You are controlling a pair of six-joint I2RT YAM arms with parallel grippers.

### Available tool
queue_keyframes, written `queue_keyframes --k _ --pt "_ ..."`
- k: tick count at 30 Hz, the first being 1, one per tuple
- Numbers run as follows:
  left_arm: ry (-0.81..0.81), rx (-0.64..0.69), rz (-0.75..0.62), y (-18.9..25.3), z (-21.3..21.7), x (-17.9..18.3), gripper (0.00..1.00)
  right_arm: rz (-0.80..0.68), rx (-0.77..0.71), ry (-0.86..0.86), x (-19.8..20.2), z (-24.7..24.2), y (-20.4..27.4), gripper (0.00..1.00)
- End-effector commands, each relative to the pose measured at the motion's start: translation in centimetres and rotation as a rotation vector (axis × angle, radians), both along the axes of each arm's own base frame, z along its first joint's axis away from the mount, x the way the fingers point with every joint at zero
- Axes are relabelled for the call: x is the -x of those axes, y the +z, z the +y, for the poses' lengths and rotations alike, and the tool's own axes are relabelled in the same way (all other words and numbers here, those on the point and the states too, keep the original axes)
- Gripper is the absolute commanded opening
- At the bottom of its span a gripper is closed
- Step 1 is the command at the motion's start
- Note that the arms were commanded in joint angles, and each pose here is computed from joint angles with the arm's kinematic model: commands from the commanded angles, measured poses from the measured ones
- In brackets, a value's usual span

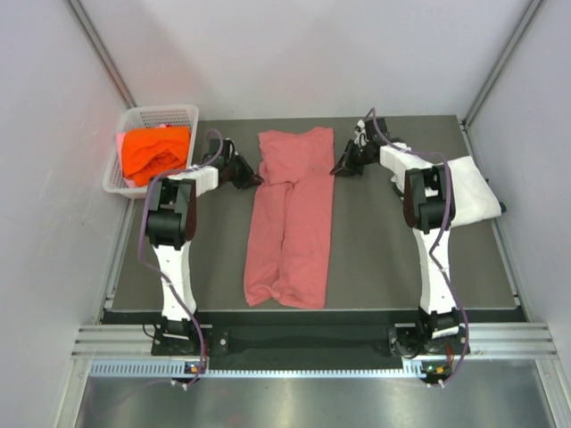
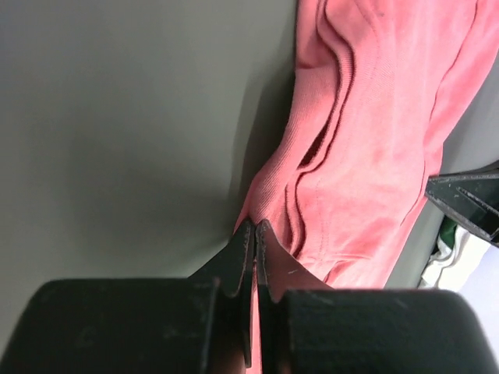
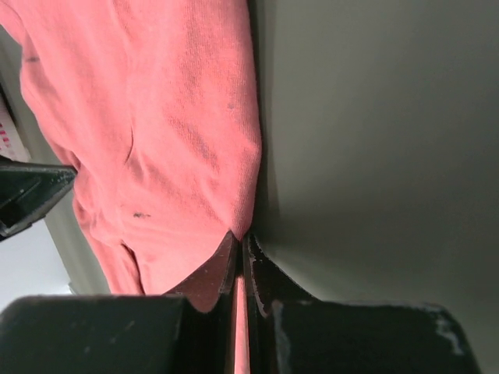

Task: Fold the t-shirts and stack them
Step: Fold the tshirt

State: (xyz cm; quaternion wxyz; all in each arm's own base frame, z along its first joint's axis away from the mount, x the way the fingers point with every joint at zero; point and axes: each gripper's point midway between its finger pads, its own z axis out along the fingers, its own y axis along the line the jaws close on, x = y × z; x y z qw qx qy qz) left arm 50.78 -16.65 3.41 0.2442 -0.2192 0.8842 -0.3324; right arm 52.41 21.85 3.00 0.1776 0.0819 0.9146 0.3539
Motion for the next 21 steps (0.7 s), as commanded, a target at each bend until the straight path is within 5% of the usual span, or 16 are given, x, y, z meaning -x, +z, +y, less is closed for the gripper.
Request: queue_keyframes --k 1,2,5,6,7,10,15,21 --pt "0.011 0.004 -0.053 0.0 -1.2 -2.0 0.03 -0.036 -0.009 -0.061 -2.9 -2.6 0.8 0.00" --pt "0.016 0.013 -0.058 0.4 -1.4 -2.4 0.05 -0.050 -0.014 -0.064 -3.6 -2.7 1.3 0.00" --pt "0.033 -0.010 -0.078 1.2 -0.9 -2.8 0.25 -0.053 -0.016 -0.047 -3.4 -2.8 1.9 0.35" --pt "0.042 -0.026 -0.085 1.5 -0.6 -2.8 0.35 -0.061 -0.011 -0.045 -3.2 -2.9 2.2 0.51" --pt "0.050 -0.047 -0.090 2.3 -0.2 -2.2 0.64 -0.081 0.006 -0.049 -2.6 -3.3 2.8 0.59" --pt "0.080 -0.116 -0.121 4.1 1.3 -0.9 0.93 -0.151 0.028 -0.054 -1.6 -3.8 5.7 0.71" --pt "0.095 -0.231 -0.093 6.2 3.7 3.0 0.98 -0.167 0.059 -0.074 3.5 -4.9 6.1 0.68" --pt "0.051 -0.242 -0.031 5.5 4.7 12.0 0.95 -0.151 0.137 -0.062 12.4 -5.4 4.5 0.65"
